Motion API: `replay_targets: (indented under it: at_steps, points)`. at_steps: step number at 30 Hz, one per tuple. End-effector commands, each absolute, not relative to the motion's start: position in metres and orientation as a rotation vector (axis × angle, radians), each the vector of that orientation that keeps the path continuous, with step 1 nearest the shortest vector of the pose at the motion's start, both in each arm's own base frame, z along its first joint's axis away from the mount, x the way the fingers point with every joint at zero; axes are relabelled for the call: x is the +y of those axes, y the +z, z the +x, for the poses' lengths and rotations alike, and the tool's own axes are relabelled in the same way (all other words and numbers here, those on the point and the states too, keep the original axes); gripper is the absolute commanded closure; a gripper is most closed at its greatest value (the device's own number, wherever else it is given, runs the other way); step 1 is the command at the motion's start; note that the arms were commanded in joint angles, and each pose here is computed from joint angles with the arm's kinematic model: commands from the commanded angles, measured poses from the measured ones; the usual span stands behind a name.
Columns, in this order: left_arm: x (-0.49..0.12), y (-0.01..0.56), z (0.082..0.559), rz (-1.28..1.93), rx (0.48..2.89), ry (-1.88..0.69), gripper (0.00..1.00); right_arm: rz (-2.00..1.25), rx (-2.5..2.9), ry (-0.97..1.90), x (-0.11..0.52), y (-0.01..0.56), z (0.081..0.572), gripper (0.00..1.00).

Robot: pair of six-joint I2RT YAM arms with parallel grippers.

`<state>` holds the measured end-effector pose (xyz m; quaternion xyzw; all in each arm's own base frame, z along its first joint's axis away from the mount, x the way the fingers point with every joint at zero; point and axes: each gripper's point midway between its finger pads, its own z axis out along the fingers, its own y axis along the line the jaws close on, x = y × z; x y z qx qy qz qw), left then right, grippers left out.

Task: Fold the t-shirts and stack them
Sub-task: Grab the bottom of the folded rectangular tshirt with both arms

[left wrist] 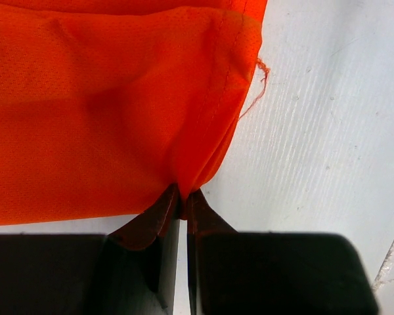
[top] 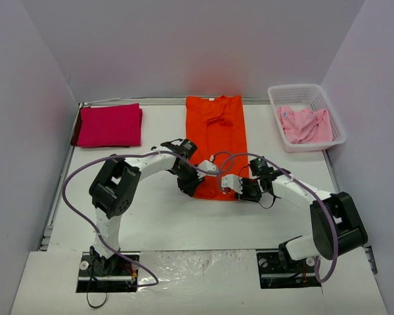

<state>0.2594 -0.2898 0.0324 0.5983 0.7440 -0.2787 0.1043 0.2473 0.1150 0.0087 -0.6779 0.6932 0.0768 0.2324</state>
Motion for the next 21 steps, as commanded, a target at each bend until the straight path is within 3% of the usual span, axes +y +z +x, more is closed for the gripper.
replay_targets:
  at_steps: [1,12,21]
  points:
    - [-0.285,0.035,0.254,1.759,2.233,-0.868,0.98,-1.882,1.951,0.235,0.114,0.007,0.241,0.74]
    - [-0.281,0.059,0.254,1.76,2.178,-0.864,0.98,-1.864,1.959,0.261,0.119,0.029,0.24,0.95]
    - [-0.271,0.091,0.226,1.872,2.057,-0.958,0.98,-1.865,1.948,0.263,0.12,0.061,0.227,1.0]
